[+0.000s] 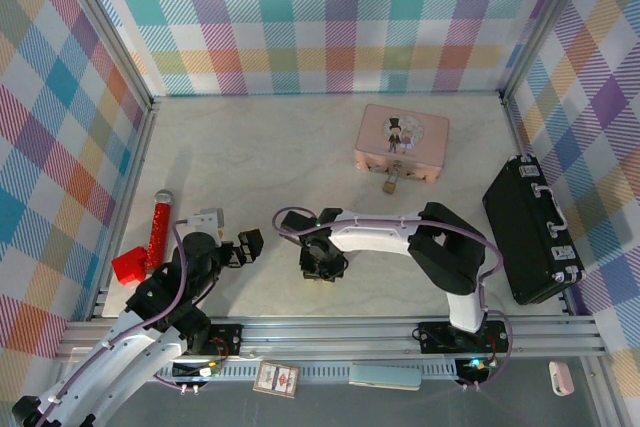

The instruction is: Unlock the padlock with the key

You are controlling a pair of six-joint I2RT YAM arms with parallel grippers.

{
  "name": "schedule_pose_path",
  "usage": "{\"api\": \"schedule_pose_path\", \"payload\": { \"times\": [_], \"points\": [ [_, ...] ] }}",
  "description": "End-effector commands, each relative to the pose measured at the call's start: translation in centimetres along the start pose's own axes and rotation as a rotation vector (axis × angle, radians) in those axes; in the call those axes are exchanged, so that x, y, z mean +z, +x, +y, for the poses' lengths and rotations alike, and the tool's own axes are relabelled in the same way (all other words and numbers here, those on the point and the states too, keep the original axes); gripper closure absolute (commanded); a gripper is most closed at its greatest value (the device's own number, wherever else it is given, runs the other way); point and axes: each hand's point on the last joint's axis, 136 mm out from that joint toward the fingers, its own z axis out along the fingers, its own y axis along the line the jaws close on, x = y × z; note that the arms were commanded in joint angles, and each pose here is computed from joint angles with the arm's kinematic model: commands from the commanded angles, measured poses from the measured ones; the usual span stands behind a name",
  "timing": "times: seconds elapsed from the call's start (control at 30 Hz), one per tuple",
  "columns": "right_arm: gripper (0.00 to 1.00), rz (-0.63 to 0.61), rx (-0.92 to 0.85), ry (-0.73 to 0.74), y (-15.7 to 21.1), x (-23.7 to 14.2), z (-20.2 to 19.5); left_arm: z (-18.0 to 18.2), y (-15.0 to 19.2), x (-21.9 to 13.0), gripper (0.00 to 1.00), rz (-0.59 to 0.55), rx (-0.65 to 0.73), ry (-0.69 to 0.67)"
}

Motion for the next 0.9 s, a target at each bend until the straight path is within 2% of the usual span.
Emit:
{"api": "schedule_pose_path", "payload": {
  "times": [0.0, 0.37, 0.57, 0.73, 0.87],
  "points": [
    [0.75, -0.003, -0.066, 0.072, -0.2, 0.2, -0.6, 0.2, 0.0, -0.2, 0.00, -0.011, 0.007, -0.005],
    [0.76, -0.078, -0.297, 0.128, -4.6, -0.1, 0.3, 0.3, 0.0, -0.2, 0.00, -0.016, 0.007, -0.009],
    [0.74, -0.168, -0.409, 0.179, -6.7, -2.6, 0.7, 0.4, -0.1, -0.3, 0.00, -0.018, 0.006, -0.012],
    [0.72, -0.177, -0.343, 0.128, -5.9, -4.5, 0.3, 0.5, -0.1, -0.3, 0.00, -0.021, 0.004, -0.015],
    [0.72, -0.126, -0.181, 0.042, -4.0, -4.3, 0.4, 0.4, -0.1, -0.3, 0.00, -0.023, 0.003, -0.014]
  ]
}}
